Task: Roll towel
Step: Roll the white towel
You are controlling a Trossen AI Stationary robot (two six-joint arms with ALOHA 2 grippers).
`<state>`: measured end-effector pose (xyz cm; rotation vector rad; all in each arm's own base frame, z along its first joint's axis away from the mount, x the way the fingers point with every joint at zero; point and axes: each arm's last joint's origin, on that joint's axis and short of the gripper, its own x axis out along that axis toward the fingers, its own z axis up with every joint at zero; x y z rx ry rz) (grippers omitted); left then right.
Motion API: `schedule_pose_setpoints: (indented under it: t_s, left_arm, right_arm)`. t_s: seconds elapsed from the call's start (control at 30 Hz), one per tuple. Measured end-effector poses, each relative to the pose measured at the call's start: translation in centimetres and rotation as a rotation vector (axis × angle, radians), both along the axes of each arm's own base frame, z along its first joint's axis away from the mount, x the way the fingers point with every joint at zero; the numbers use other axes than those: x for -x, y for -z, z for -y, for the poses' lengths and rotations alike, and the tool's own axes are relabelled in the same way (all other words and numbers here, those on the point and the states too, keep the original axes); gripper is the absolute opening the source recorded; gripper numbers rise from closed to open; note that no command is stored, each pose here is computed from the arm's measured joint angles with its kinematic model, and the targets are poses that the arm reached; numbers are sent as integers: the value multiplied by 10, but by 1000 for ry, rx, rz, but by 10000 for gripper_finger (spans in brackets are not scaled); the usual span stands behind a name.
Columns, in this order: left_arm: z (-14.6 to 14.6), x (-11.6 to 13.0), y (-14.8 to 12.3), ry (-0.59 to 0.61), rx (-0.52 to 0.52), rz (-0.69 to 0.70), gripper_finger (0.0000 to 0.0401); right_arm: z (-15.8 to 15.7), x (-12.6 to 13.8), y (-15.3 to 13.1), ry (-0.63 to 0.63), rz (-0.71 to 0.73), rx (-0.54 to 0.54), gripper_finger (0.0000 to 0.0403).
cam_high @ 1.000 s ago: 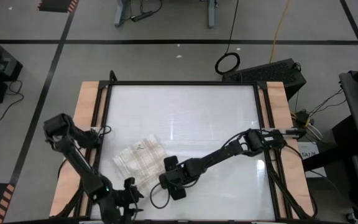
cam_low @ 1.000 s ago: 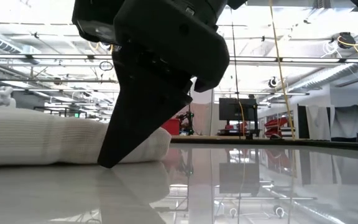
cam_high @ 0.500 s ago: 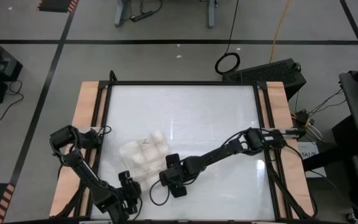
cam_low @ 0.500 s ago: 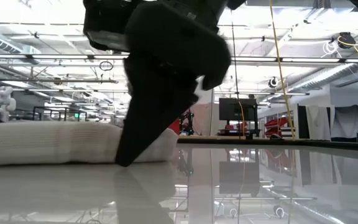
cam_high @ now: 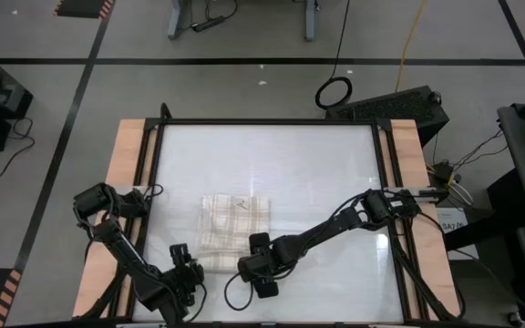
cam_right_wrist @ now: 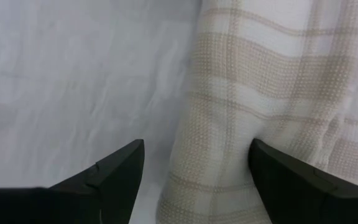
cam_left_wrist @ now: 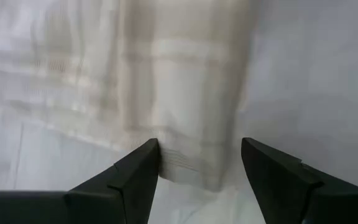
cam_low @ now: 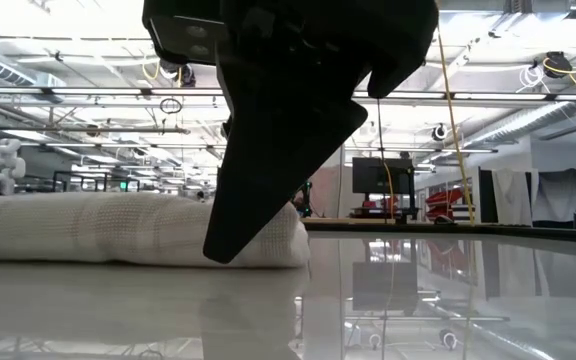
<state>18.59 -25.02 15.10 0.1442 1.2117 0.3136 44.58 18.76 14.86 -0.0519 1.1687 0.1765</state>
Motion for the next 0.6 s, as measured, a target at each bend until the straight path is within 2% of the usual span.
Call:
schedule_pose_setpoints:
  t_s: [0.23,0.4,0.6]
  left_arm:
    - [11,-6,-9,94,-19,113,238]
    - [16,3,0,138,-81,141,277]
    - [19,14,21,185,-178,91,319]
  right_arm:
    - [-2,0,0,-6,29,65,279]
    - [-1,0,-1,-16,37,81,279]
    - [-1,0,-1,-53,40,100,279]
